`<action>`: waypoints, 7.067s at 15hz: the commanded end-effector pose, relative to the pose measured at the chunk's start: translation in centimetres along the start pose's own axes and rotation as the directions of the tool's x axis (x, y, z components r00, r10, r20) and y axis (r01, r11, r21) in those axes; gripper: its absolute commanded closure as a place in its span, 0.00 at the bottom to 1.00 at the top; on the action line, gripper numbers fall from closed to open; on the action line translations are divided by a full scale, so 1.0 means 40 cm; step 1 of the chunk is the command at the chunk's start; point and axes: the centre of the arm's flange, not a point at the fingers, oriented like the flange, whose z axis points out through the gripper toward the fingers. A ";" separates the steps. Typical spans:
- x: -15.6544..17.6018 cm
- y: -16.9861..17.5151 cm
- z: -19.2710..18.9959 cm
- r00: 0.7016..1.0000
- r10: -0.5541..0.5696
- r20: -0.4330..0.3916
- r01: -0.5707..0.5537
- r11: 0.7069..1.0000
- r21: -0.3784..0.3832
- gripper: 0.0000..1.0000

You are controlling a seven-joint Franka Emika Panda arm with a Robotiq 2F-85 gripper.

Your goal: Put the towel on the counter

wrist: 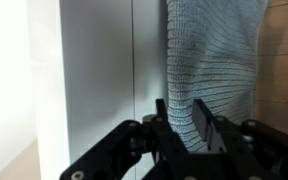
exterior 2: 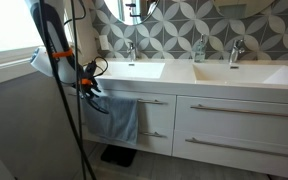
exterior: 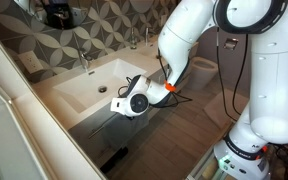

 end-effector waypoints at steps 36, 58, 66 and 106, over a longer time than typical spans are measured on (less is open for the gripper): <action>-0.027 0.018 0.025 0.999 0.029 -0.046 -0.027 0.999 0.036 0.96; -0.051 0.043 0.037 0.995 0.025 -0.098 -0.015 0.995 0.103 0.54; -0.064 0.041 0.068 0.995 0.030 -0.097 -0.018 0.993 0.114 0.68; -0.434 0.326 -0.474 0.900 0.436 -0.019 -0.424 0.865 -0.267 0.97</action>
